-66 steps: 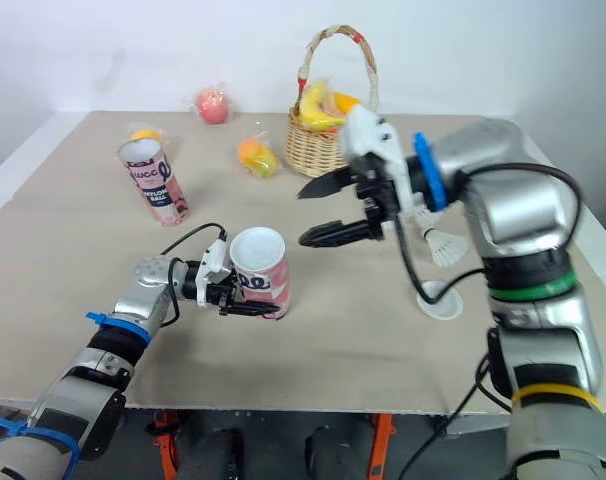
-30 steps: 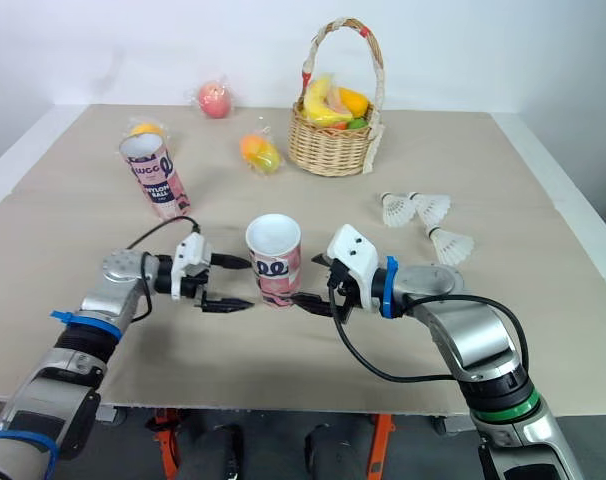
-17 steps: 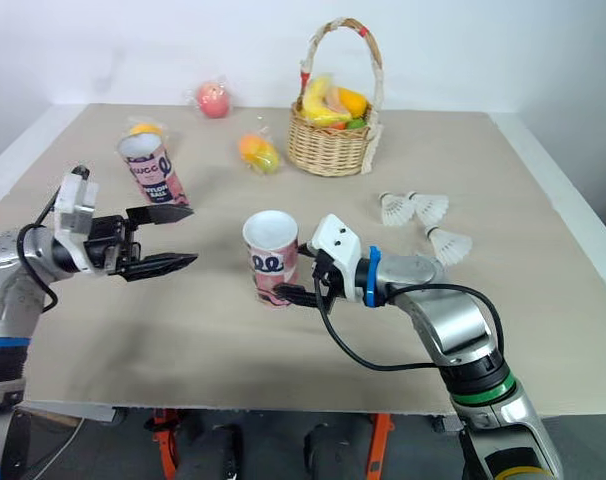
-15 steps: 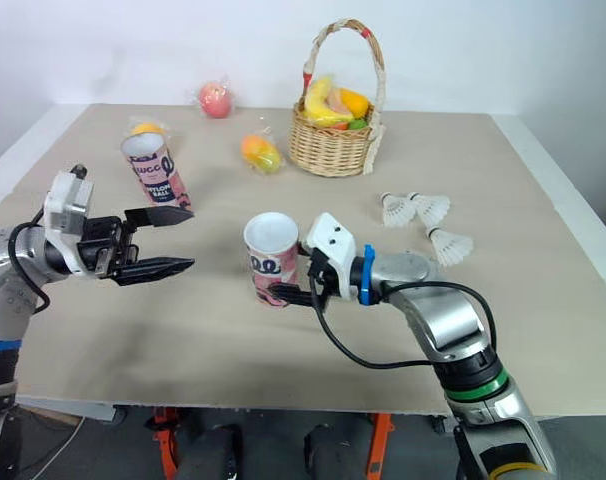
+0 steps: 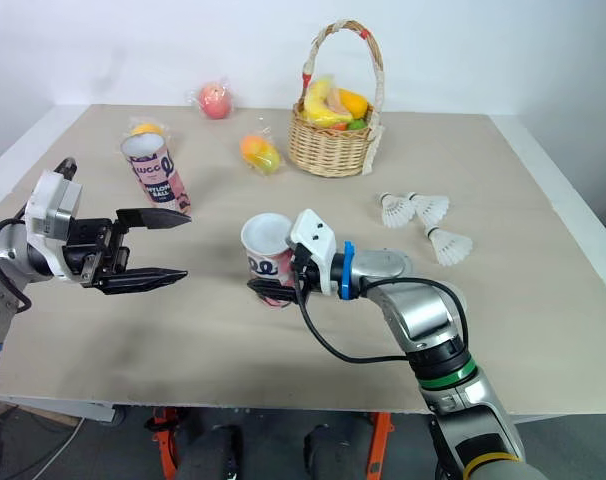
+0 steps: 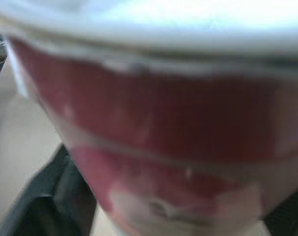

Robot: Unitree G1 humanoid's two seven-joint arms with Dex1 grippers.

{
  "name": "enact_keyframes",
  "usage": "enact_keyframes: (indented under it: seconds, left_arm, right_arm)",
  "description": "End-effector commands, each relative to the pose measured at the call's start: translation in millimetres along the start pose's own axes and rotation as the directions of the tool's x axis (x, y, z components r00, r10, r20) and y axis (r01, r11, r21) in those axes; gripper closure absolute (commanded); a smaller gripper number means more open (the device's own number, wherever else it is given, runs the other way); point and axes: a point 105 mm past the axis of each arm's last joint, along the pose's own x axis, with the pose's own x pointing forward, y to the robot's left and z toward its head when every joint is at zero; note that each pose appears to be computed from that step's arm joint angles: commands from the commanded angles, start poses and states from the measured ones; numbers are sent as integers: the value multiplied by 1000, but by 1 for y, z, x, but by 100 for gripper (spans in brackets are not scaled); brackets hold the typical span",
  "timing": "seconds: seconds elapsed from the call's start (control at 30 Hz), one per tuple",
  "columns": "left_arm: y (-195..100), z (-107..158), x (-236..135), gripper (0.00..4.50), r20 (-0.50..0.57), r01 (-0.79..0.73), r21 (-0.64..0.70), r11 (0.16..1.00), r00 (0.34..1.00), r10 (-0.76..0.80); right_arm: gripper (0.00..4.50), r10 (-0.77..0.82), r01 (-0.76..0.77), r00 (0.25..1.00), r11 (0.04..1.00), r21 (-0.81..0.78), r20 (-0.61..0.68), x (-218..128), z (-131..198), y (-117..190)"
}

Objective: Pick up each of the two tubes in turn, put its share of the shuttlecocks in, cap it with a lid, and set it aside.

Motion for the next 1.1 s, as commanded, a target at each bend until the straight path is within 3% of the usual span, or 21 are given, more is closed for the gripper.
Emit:
enact_keyframes:
  seconds: [0.03,0.07,0.37,0.47,0.6,0.7,0.73,0.8,0.83,0.93,1.0,1.1]
  left_arm:
    - [4,0,4,0,8,2,30,1000,1000,-2]
    - [4,-1,5,0,10,4,30,1000,1000,-4]
    - [11,-7,27,0,22,73,44,996,997,-74]
    - [18,-1,44,0,48,111,66,992,992,-114]
    - [26,10,66,0,112,145,71,987,982,-153]
    - [31,12,80,0,145,165,59,984,974,-172]
    - [33,10,87,0,146,174,52,983,973,-180]
    - [34,5,94,0,139,185,47,982,972,-190]
    - [36,0,100,0,136,189,45,981,972,-194]
    - [36,-6,113,0,145,207,40,977,967,-211]
    - [34,-7,118,0,154,225,35,974,961,-228]
    - [32,-10,120,0,155,239,32,970,958,-241]
  right_arm:
    - [135,-2,4,999,999,-42,37,-3,13,-1]
    - [150,-14,15,999,999,-43,33,-3,13,-3]
    - [150,-55,56,998,998,-31,42,-28,23,-12]
    - [150,-163,165,983,986,-19,80,-62,37,-36]
    - [150,-455,454,884,890,34,110,-129,52,-95]
    - [150,-700,696,710,714,75,76,-194,52,-139]
    - [150,-787,782,615,617,89,51,-224,48,-154]
    - [150,-870,866,493,493,91,16,-258,43,-167]
    - [150,-925,918,381,377,120,-12,-288,36,-175]
    - [150,-983,974,170,157,161,-72,-340,17,-182]
    - [150,-986,970,128,103,221,-105,-354,3,-181]
    - [150,-980,962,126,84,260,-151,-357,-18,-179]
